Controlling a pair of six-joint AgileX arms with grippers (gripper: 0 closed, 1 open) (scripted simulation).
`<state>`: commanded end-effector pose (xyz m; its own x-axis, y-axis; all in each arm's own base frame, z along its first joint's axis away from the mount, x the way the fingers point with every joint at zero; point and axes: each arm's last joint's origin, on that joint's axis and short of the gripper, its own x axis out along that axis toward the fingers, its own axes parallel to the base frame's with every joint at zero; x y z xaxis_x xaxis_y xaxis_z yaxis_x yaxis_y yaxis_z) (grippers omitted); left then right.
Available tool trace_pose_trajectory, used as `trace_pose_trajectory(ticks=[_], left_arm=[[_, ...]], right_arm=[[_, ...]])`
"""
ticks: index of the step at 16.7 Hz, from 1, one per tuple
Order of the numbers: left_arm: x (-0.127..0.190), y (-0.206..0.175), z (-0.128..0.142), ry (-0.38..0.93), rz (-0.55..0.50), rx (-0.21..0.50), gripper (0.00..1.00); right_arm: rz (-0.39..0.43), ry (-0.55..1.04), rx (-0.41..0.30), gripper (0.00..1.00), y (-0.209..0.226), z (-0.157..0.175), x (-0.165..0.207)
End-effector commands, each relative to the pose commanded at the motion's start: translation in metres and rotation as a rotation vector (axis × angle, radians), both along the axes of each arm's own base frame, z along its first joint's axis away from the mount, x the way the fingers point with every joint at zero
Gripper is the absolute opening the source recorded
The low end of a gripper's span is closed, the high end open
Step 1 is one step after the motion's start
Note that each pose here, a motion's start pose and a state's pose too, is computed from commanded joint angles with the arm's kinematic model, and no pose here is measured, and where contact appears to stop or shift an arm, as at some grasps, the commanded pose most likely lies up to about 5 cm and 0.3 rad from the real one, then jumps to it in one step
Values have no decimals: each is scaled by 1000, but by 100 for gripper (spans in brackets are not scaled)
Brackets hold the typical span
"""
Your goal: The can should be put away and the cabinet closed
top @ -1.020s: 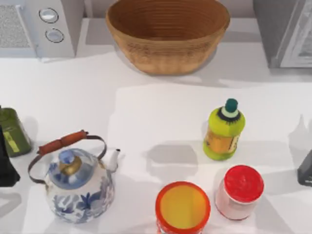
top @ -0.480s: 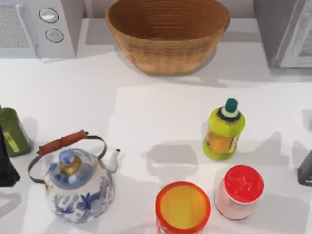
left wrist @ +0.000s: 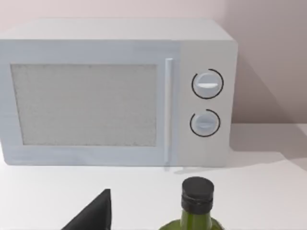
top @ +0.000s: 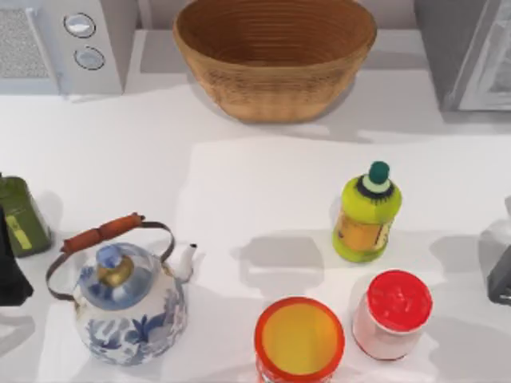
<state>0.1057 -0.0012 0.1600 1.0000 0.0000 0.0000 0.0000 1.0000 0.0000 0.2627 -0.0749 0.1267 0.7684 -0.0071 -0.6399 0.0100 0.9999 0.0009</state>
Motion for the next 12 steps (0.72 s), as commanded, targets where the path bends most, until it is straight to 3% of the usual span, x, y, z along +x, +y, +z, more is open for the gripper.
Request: trace_pose_trajectory(ticks=[6,12], left_arm=[[0,0,0,0,0,0,100],[0,0,0,0,0,0,100]], right_arm=[[1,-1,1,100,-2,-3,12],[0,1,1,100,-4,-33,43]])
